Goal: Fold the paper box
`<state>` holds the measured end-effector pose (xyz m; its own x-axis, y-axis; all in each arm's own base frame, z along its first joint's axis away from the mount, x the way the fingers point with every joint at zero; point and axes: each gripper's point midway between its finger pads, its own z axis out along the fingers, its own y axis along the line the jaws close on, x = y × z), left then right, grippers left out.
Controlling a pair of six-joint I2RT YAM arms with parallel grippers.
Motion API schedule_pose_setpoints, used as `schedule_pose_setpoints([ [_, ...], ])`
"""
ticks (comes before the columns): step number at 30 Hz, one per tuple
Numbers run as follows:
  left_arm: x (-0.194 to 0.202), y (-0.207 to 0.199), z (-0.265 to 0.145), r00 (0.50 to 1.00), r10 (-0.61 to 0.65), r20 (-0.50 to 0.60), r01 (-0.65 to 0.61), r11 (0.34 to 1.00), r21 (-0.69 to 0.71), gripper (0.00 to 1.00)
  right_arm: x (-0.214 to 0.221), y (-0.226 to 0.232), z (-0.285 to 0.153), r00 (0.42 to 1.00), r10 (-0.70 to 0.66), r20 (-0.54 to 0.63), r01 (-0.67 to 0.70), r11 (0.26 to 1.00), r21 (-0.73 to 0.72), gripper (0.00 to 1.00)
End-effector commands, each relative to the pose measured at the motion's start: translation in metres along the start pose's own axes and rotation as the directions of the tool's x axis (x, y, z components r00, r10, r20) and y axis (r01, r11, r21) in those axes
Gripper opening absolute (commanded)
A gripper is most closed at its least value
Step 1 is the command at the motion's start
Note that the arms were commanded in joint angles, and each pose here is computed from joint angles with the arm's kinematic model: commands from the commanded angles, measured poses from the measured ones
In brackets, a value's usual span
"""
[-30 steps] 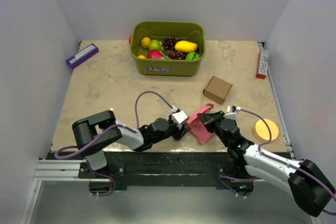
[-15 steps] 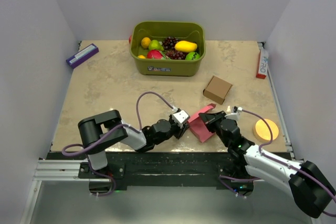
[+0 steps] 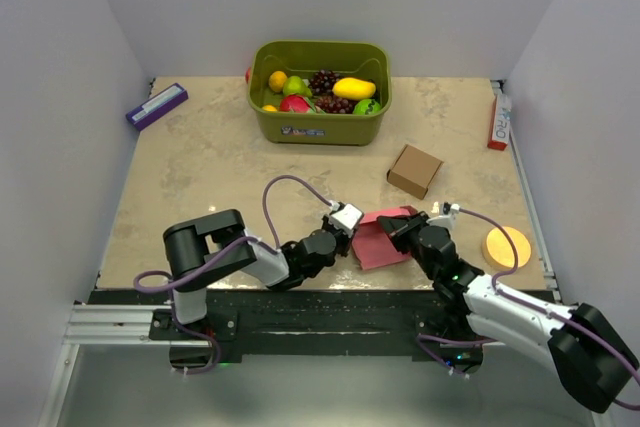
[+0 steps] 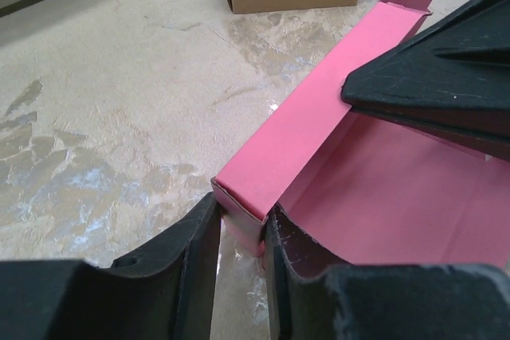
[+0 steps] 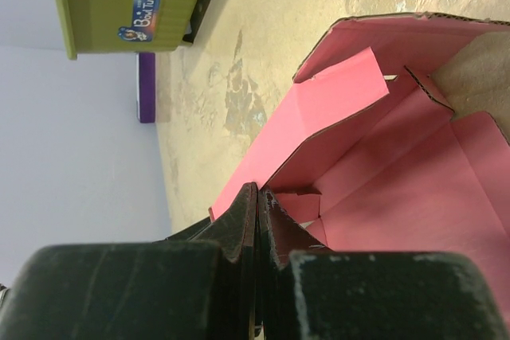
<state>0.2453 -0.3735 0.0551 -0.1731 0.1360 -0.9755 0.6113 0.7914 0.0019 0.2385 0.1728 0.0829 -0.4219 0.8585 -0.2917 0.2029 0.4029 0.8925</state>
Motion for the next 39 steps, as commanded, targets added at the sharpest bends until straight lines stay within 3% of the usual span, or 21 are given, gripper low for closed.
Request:
schedule_pose_setpoints([
  [1,-0.043,-0.002,0.013,0.986,-0.096,0.137,0.104,0.994,-0.046,0.29,0.014,-0.04,-0.006,0.995,-0.06,-0.075,0.07,0.987,0.141,0.0],
  [15,-0.017,0.014,0.02,0.998,-0.008,0.062,0.027,0.95,-0.312,0.0,0.006,-0.024,-0.007,0.998,-0.041,-0.048,0.049,0.984,0.174,0.01],
  [17,-0.022,0.017,0.015,0.998,-0.003,0.07,0.025,0.95,-0.312,0.0,0.003,-0.016,-0.009,0.998,-0.052,-0.043,0.058,0.985,0.16,0.11],
  [18,-0.02,0.02,0.01,0.998,0.01,0.062,0.01,0.95,-0.311,0.0,0.002,-0.017,-0.012,0.996,-0.076,-0.049,0.083,0.983,0.165,0.23],
  [20,-0.029,0.023,0.002,0.998,0.018,0.063,0.002,0.956,-0.293,0.0,-0.003,-0.002,-0.015,0.994,-0.096,-0.042,0.101,0.986,0.133,0.38],
  [21,-0.022,0.023,-0.003,0.999,0.025,0.036,-0.015,0.966,-0.257,0.0,-0.006,0.002,-0.02,0.99,-0.131,-0.045,0.135,0.983,0.126,0.53],
  [25,-0.014,0.038,-0.015,0.996,-0.063,-0.057,0.051,0.979,-0.197,0.0,-0.018,0.031,-0.037,0.966,-0.253,-0.047,0.255,0.964,0.068,0.76],
  [29,-0.002,0.055,-0.034,0.978,-0.082,-0.193,0.045,0.981,-0.186,0.0,-0.032,0.054,-0.052,0.918,-0.394,-0.051,0.397,0.915,0.071,0.83],
  [33,0.005,0.066,-0.045,0.955,-0.121,-0.272,0.078,0.983,-0.166,0.0,-0.034,0.041,-0.053,0.816,-0.565,-0.122,0.577,0.809,0.113,0.83],
  [39,0.007,0.07,-0.056,0.937,-0.121,-0.327,0.084,0.989,-0.125,0.0,-0.011,0.016,-0.037,0.733,-0.639,-0.234,0.67,0.738,0.08,0.83],
])
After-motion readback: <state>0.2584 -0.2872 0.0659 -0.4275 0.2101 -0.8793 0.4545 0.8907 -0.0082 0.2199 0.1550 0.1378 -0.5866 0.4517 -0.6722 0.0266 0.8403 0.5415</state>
